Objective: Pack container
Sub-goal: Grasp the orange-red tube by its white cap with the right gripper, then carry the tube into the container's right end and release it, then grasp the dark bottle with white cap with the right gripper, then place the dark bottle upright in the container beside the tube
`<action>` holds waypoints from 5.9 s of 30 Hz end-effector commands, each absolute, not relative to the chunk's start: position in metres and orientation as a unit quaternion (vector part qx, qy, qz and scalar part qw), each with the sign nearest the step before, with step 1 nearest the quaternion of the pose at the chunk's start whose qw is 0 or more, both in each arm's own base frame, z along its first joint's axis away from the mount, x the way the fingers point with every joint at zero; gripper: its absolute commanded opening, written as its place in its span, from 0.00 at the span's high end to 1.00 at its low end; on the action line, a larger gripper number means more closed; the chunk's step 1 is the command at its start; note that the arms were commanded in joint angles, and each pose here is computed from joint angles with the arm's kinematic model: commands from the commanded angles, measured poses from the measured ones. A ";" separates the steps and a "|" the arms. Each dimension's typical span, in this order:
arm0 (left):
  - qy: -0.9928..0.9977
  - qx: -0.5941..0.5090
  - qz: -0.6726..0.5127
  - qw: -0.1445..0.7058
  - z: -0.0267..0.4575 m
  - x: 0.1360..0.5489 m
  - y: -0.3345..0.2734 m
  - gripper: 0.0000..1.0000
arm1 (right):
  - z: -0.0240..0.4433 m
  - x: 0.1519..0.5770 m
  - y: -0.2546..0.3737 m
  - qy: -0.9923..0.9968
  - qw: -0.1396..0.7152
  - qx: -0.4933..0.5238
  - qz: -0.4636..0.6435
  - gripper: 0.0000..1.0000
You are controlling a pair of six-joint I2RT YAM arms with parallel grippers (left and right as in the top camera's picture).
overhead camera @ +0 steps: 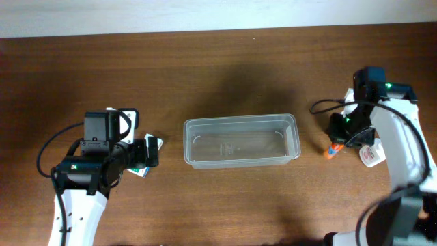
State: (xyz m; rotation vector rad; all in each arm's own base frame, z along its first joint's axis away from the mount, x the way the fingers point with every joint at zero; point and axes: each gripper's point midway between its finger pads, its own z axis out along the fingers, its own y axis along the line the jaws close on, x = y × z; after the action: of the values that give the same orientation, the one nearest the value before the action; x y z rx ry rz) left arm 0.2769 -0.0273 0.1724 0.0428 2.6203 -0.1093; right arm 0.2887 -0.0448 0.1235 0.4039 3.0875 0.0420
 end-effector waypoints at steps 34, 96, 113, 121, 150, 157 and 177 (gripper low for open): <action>0.963 0.013 -0.046 0.264 0.179 0.280 -0.029 0.01 | 0.090 0.340 0.088 0.998 0.016 -0.058 0.029 0.92; 0.964 0.013 -0.046 0.260 0.178 0.278 -0.029 0.01 | 0.080 0.364 -0.100 0.984 0.006 0.179 -0.014 0.70; 0.964 0.013 -0.046 0.260 0.178 0.278 -0.028 0.01 | 0.184 0.330 -0.056 0.987 0.087 0.133 0.010 0.82; 0.964 0.013 -0.046 0.260 0.178 0.279 -0.028 0.01 | 0.250 0.276 0.014 0.988 0.148 0.037 0.032 0.82; 0.965 0.013 -0.046 0.257 0.177 0.277 -0.028 0.01 | 0.098 0.285 0.082 0.997 0.058 -0.048 0.002 0.81; 0.965 0.013 -0.046 0.257 0.177 0.277 -0.028 0.01 | 0.103 0.287 0.083 0.997 0.063 -0.050 0.004 0.61; 0.965 0.013 -0.046 0.257 0.177 0.277 -0.028 0.01 | 0.239 0.294 -0.098 0.941 0.210 0.260 -0.053 0.19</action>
State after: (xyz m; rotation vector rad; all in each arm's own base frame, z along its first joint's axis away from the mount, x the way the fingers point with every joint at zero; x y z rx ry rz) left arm 0.2739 -0.0270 0.1712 0.0424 2.6340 -0.1083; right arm 0.2988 -0.0753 0.2589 0.5815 2.5722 -0.1537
